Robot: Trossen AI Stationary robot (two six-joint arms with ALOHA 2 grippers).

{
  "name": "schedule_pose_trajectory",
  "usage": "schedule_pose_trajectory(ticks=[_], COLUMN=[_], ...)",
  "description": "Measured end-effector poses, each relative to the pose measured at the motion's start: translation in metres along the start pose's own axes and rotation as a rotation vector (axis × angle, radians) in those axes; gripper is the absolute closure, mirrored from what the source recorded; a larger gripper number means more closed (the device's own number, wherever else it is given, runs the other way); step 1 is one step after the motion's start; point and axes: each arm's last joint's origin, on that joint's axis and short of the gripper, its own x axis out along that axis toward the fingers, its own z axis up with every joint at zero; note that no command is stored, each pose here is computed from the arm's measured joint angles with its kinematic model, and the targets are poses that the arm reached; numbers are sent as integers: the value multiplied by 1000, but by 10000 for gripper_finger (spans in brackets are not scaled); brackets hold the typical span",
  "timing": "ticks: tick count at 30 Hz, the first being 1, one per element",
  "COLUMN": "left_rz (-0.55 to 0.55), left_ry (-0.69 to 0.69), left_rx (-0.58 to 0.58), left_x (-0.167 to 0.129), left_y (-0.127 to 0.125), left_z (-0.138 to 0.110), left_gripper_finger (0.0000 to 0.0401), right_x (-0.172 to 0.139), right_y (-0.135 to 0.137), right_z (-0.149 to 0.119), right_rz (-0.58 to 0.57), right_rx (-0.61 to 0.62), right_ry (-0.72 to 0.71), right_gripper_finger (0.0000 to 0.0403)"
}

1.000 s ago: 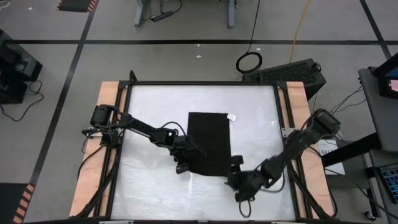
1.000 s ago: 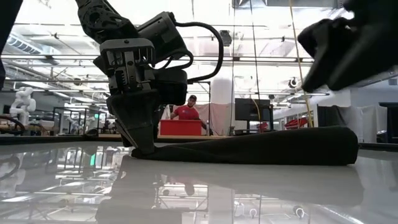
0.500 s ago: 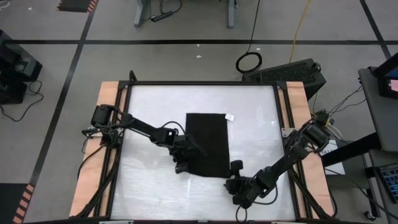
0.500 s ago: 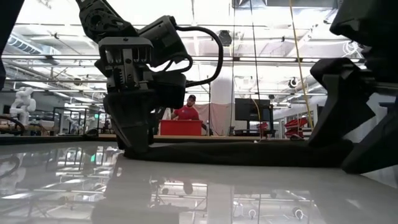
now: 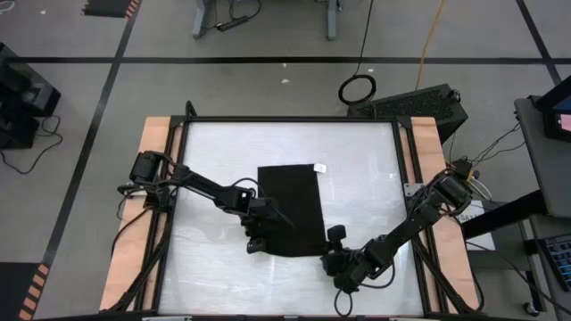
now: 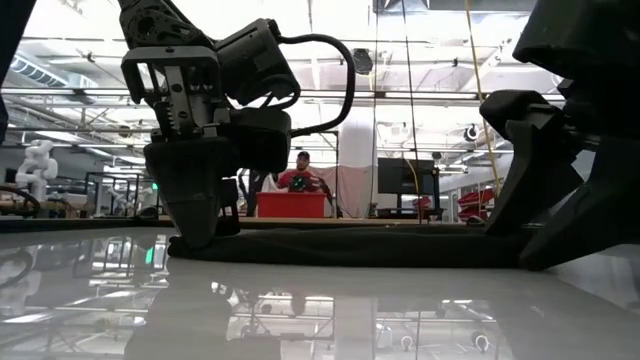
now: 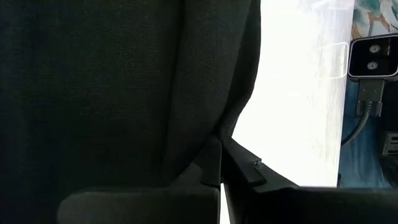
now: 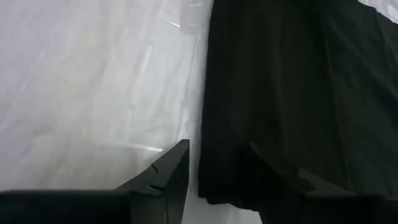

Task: Roll napkin
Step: Roll the black napkin

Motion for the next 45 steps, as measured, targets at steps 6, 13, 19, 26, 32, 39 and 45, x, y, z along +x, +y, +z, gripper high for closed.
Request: schedule_pose_trajectory(ticks=[6,13,19,26,32,39,45], left_rz=[0,-4,-9,-24,-35,-3,50], left_ry=[-1,1,5,9,28,48,-9], left_rx=[2,3,10,32,54,88,136], left_x=[0,0,0,1,5,9,0], left_y=[0,-1,-1,-2,-8,-20,-39], left_z=[0,0,0,0,-4,-12,-14], left_gripper_finger=[399,399,399,399,399,399,399], right_x=[1,2,6,21,28,20,0], right_y=[-2,-6,-14,-25,-32,-38,-52], right_z=[1,-1,-1,-12,-14,-3,12], right_rz=[-8,-35,-39,31,123,322,589], right_rx=[5,-23,-39,53,147,300,442], right_ry=[-1,21,59,50,71,62,61], right_gripper_finger=[211,183,210,282,361,391,398])
